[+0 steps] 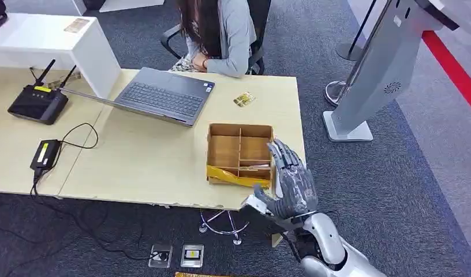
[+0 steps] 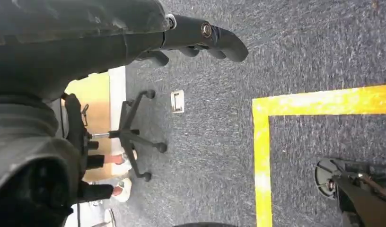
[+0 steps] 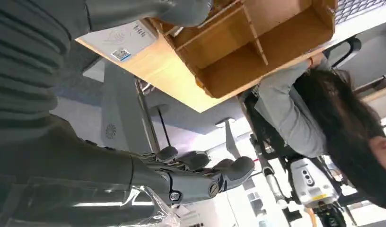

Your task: Pass the card to the sensor for recognition and then transmit it.

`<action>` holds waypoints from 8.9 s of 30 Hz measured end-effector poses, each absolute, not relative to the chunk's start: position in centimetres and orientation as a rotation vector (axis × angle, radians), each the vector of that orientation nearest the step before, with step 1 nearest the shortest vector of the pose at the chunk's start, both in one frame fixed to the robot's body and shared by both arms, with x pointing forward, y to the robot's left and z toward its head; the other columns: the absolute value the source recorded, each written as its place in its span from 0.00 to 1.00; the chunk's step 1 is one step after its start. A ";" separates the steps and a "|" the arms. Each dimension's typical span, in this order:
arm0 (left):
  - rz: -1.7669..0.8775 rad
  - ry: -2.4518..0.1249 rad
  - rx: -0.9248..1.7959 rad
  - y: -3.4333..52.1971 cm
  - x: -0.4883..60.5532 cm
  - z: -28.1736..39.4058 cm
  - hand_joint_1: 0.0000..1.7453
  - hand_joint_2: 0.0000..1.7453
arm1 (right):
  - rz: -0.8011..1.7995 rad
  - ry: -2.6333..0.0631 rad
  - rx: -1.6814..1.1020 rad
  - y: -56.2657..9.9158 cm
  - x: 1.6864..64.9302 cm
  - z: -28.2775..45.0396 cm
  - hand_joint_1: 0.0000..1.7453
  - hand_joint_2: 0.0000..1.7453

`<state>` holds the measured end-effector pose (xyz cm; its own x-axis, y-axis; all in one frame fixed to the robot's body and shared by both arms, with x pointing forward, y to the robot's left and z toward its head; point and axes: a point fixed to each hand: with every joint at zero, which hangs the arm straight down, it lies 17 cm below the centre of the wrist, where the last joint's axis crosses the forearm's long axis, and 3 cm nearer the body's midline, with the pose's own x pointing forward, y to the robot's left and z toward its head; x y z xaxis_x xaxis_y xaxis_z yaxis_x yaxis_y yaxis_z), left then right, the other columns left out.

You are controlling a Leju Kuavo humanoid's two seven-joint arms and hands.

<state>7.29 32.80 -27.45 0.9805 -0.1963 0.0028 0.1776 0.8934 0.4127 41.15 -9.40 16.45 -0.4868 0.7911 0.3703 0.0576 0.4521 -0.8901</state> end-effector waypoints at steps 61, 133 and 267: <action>-0.291 -0.068 0.347 31.5 7.7 -27.8 0.00 0.00 | 1.379 -1.566 -0.975 -4.1 43.3 14.2 0.00 1.00; -0.348 -0.113 0.338 31.8 8.5 -27.7 0.00 0.00 | 1.371 -1.432 -1.056 -5.8 48.3 6.8 0.00 1.00; -0.307 -0.074 0.362 32.3 7.9 -27.7 0.00 0.00 | 1.106 -1.787 -0.989 -4.0 50.6 19.2 1.00 1.00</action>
<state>7.87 32.26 -27.71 0.9512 -0.3081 0.0170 0.2818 0.8897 0.3593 50.65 -3.98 19.23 -0.3781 0.8992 0.2203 0.2039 0.3130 -0.9276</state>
